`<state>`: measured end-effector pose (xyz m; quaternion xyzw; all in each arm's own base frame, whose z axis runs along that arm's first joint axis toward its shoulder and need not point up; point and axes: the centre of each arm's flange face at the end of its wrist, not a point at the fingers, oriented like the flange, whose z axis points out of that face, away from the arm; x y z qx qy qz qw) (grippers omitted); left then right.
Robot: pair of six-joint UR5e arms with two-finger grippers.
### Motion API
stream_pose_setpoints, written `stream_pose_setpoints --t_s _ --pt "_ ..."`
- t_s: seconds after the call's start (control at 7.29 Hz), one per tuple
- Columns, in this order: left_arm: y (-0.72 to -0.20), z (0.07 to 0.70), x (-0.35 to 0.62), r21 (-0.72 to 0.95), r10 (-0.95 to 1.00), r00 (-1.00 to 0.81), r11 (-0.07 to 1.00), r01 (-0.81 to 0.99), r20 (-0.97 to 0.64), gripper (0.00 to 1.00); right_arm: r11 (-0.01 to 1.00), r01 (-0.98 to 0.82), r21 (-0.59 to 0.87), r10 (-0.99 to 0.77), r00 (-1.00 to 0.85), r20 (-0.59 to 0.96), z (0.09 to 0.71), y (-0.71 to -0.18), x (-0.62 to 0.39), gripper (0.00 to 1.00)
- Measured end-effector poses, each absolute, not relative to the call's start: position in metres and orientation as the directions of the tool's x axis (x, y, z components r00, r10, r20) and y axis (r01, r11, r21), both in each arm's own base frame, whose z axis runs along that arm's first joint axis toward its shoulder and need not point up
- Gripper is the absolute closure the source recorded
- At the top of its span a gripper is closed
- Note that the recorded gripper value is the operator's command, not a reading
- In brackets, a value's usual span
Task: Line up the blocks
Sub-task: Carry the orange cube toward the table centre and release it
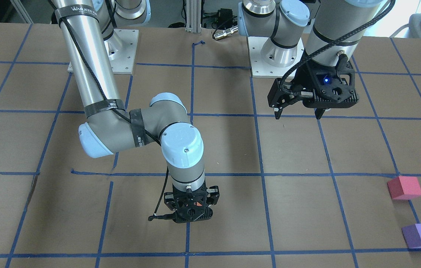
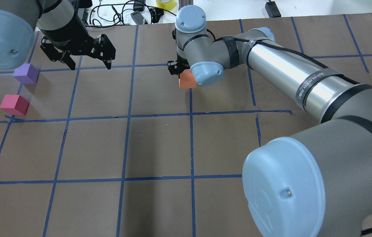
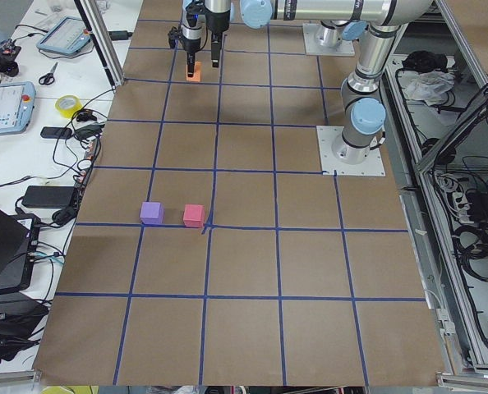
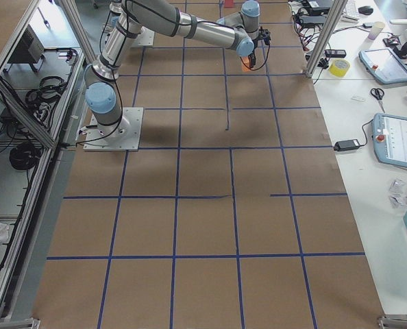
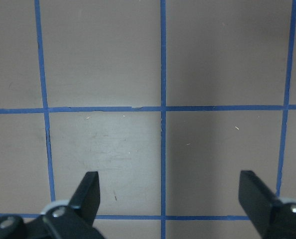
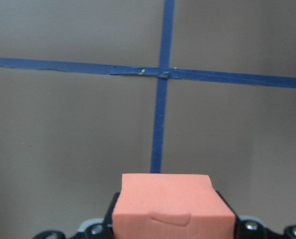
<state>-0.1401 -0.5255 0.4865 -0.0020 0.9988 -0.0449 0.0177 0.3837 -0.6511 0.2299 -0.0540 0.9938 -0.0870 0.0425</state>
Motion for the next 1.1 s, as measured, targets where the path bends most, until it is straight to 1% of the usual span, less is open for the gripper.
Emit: stream_pose_setpoints --t_s 0.14,0.27,0.69,1.1 --pt "-0.525 0.487 -0.14 -0.089 -0.005 -0.999 0.996 -0.002 -0.036 0.0 0.981 -0.097 -0.167 -0.115 -0.989 -0.098 0.222 -0.647 0.399 0.37" --pt "-0.524 0.486 -0.141 -0.088 -0.004 -0.999 0.996 -0.001 -0.037 0.0 0.982 -0.102 -0.161 -0.12 -0.987 -0.106 0.216 -0.642 0.41 0.0" --pt "-0.522 0.482 -0.14 -0.082 -0.001 -0.999 0.997 0.002 -0.04 0.0 0.979 -0.098 -0.177 -0.118 -0.987 -0.105 0.225 -0.64 0.415 0.0" --pt "-0.524 0.485 -0.14 -0.097 -0.001 -0.999 0.995 0.003 -0.038 0.0 0.977 -0.084 -0.194 -0.106 -0.989 -0.106 0.251 -0.64 0.405 0.0"
